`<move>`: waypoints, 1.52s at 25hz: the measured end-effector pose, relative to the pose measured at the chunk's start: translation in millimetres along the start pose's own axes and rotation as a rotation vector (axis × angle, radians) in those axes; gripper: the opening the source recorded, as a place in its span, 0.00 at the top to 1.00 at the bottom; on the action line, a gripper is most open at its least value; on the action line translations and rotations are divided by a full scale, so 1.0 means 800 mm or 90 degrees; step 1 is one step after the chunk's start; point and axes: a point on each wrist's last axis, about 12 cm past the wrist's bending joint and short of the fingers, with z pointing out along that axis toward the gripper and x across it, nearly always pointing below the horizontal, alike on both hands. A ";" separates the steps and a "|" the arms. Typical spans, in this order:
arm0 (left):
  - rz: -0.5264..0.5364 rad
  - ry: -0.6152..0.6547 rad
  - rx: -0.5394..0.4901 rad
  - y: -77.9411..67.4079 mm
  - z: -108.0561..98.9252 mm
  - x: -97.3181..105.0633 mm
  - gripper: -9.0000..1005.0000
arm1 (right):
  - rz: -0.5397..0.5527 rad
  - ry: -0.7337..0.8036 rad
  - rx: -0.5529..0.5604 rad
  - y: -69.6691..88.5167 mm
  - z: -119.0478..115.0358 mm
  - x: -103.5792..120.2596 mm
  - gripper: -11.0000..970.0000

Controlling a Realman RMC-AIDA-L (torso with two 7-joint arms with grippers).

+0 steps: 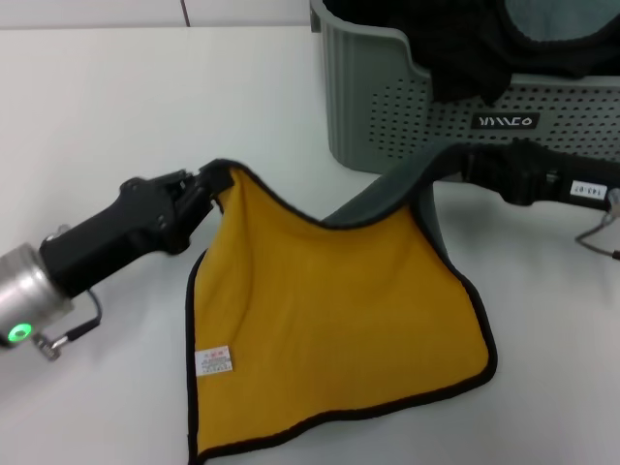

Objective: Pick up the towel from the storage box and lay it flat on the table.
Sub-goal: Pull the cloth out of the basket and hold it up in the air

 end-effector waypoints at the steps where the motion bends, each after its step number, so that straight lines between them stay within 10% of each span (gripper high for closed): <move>1: 0.002 0.002 -0.007 0.002 0.003 0.000 0.97 | -0.001 0.006 0.015 -0.004 0.000 -0.003 0.94; 18: 0.022 0.087 -0.167 0.040 0.015 0.015 0.95 | -0.073 0.265 0.140 -0.023 0.079 -0.068 0.92; 38: 0.017 0.102 -0.203 0.041 -0.003 0.028 0.91 | -0.236 0.676 0.269 0.025 0.203 -0.104 0.90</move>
